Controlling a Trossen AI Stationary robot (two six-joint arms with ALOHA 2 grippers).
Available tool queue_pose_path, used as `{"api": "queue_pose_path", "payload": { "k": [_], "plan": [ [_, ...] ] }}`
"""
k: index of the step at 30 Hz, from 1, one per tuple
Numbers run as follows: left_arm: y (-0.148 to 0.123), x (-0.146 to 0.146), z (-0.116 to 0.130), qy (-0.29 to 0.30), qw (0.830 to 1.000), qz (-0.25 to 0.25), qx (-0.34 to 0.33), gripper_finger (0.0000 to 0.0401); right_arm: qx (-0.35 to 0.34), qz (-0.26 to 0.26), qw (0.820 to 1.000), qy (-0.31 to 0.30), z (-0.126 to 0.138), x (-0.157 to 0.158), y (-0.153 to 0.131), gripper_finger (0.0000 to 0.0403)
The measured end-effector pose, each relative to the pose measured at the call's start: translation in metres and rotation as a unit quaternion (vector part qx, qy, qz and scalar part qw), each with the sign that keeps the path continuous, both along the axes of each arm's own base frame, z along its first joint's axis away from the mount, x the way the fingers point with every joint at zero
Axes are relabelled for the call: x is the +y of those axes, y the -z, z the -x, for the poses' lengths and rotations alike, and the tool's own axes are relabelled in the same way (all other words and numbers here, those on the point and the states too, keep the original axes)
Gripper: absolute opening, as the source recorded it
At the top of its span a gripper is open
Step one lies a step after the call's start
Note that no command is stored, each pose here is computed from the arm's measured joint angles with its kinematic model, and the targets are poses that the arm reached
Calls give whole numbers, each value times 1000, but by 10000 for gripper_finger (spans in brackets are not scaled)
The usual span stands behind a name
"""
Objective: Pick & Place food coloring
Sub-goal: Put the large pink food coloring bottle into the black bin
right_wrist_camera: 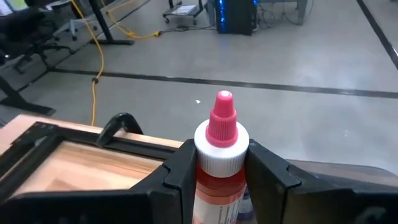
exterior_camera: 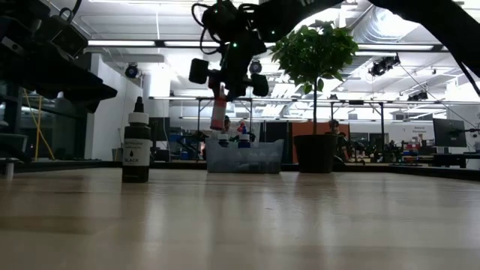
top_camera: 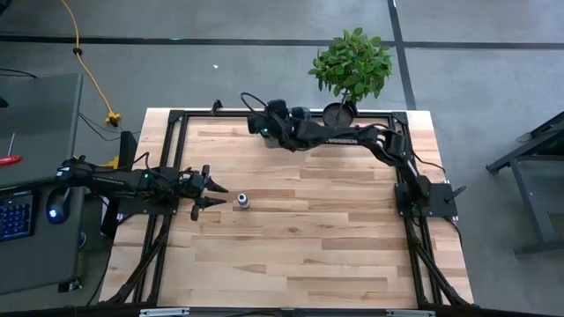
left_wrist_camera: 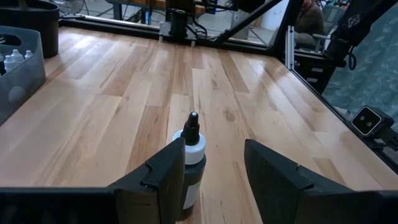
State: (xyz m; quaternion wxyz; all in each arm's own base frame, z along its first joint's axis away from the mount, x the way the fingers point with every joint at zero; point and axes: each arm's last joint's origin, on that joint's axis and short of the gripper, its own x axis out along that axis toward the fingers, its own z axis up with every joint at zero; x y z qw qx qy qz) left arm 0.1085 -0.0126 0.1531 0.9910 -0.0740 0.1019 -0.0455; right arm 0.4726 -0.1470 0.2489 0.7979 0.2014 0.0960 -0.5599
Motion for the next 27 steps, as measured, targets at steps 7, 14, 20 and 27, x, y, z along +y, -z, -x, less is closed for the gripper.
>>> {"api": "queue_pose_path", "payload": {
  "k": [7, 14, 20, 27],
  "plan": [
    [0, 0, 0, 0, 1000, 0, 0, 163, -28, -24, 999, 28, 4, -14, 7, 104],
    [0, 0, 0, 0, 1000, 0, 0, 163, -22, -36, 999, 6, 6, -27, 7, 104],
    [0, 0, 0, 0, 1000, 0, 0, 163, 15, -53, 997, -52, 6, -27, 9, 104],
    [0, 0, 0, 0, 1000, 0, 0, 163, 10, -72, 997, -30, 13, -41, 12, 104]
  ]
}}
